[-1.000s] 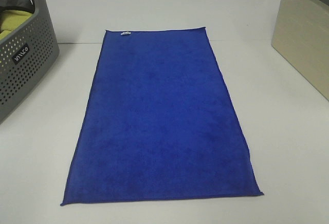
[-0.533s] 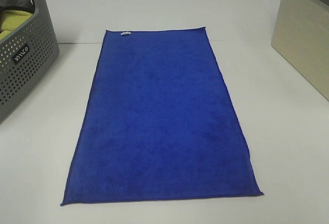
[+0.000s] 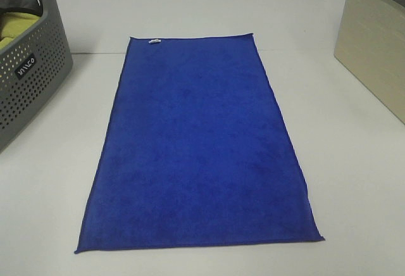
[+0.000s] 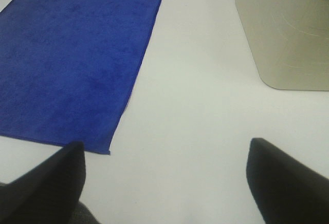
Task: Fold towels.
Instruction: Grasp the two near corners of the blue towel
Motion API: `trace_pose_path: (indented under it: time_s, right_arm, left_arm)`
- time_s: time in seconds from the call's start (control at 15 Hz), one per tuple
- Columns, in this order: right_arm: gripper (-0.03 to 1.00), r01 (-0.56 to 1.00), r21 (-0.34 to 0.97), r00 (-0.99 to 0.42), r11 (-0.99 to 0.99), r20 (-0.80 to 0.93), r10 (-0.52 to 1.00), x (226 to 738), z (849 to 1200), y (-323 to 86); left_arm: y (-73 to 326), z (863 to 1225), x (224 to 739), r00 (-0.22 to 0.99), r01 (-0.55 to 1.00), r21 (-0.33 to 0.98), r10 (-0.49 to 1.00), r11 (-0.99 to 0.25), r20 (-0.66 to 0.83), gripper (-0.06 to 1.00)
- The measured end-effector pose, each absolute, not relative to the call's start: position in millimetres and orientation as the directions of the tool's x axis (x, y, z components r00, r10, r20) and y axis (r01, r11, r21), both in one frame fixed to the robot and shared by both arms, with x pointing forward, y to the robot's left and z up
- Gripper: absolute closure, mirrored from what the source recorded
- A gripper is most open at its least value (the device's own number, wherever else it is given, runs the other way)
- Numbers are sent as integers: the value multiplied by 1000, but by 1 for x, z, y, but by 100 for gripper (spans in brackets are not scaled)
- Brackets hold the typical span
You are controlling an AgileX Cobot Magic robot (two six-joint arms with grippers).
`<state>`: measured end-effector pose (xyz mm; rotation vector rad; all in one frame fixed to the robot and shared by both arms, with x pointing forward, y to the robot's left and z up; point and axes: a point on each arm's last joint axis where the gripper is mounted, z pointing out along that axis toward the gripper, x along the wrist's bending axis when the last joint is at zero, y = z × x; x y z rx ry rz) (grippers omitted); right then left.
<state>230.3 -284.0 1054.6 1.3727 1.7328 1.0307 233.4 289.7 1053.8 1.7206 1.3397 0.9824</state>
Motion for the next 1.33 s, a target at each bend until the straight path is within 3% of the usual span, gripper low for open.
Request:
trace_pose_path:
  time_s: [1.33]
  right_arm:
    - [16, 432, 893, -205, 127, -40, 978, 230, 1055, -284]
  left_arm:
    - [288, 1054, 233, 172, 415, 892, 978, -181, 118, 29]
